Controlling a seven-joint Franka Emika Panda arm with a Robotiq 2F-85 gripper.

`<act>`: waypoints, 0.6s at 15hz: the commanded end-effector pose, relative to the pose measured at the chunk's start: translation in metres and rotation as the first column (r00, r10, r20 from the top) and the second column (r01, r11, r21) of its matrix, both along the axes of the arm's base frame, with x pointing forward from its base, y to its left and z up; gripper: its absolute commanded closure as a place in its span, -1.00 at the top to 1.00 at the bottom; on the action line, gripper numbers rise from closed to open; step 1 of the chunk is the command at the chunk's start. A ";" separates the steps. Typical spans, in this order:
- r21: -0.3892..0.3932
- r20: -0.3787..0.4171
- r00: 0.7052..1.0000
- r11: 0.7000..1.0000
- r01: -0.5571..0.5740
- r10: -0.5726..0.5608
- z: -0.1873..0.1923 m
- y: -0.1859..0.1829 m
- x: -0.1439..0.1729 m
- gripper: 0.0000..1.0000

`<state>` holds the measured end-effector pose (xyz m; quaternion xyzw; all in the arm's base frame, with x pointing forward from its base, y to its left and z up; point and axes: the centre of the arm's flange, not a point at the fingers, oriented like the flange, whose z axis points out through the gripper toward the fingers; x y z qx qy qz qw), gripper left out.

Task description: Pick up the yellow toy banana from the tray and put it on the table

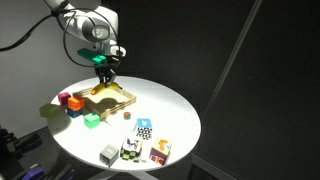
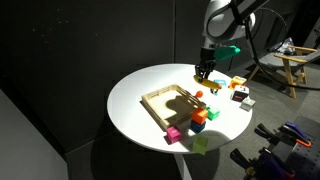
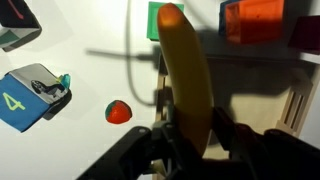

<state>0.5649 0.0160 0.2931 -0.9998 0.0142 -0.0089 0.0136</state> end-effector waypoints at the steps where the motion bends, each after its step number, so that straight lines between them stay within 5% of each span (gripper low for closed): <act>1: 0.015 0.035 0.999 0.999 0.035 -0.035 -0.002 -0.023 0.002 -0.69; 9: -0.016 0.040 0.996 0.997 0.081 -0.080 -0.042 -0.050 0.011 -0.69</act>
